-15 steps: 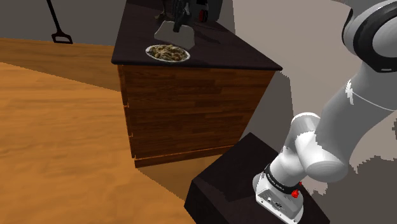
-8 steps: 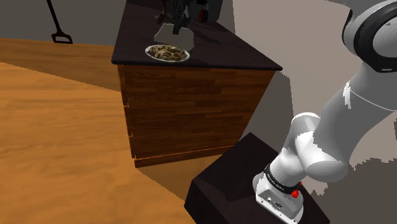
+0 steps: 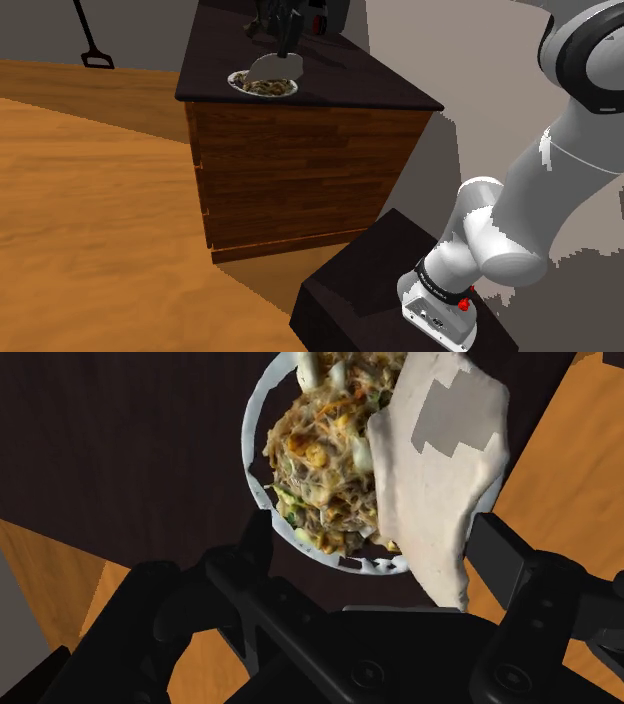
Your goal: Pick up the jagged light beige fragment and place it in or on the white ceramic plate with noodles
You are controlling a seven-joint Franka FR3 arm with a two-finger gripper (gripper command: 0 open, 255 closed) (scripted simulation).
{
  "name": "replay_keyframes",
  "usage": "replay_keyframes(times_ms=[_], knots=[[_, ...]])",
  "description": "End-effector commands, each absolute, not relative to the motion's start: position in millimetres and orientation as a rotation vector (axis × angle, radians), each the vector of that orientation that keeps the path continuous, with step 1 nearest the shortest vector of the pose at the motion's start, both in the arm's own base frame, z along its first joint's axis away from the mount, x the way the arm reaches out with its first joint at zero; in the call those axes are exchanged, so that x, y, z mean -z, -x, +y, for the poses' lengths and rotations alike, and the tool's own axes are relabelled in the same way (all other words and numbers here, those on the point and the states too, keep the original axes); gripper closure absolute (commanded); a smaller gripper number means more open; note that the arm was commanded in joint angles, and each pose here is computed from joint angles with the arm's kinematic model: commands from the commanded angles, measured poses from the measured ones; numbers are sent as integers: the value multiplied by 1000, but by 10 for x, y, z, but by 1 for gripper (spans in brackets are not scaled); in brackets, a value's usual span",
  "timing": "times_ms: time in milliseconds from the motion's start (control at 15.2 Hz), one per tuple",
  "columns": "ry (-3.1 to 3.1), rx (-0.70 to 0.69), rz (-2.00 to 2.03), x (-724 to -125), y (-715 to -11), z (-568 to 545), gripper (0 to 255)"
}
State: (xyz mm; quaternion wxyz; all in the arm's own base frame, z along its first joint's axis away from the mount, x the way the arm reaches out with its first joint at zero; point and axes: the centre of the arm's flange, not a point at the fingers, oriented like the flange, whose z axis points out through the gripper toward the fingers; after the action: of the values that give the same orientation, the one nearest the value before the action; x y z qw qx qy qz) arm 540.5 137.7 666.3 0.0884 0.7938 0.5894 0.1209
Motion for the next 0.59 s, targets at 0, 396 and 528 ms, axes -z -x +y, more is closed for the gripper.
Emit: replay_keyframes(times_ms=[0, 396, 528], knots=[[-2363, -360, 1754, -6789, -5366, 1377, 0], [-2363, -360, 1754, -7140, -5257, 1376, 0], [-2363, -360, 1754, -7140, -5257, 1376, 0]])
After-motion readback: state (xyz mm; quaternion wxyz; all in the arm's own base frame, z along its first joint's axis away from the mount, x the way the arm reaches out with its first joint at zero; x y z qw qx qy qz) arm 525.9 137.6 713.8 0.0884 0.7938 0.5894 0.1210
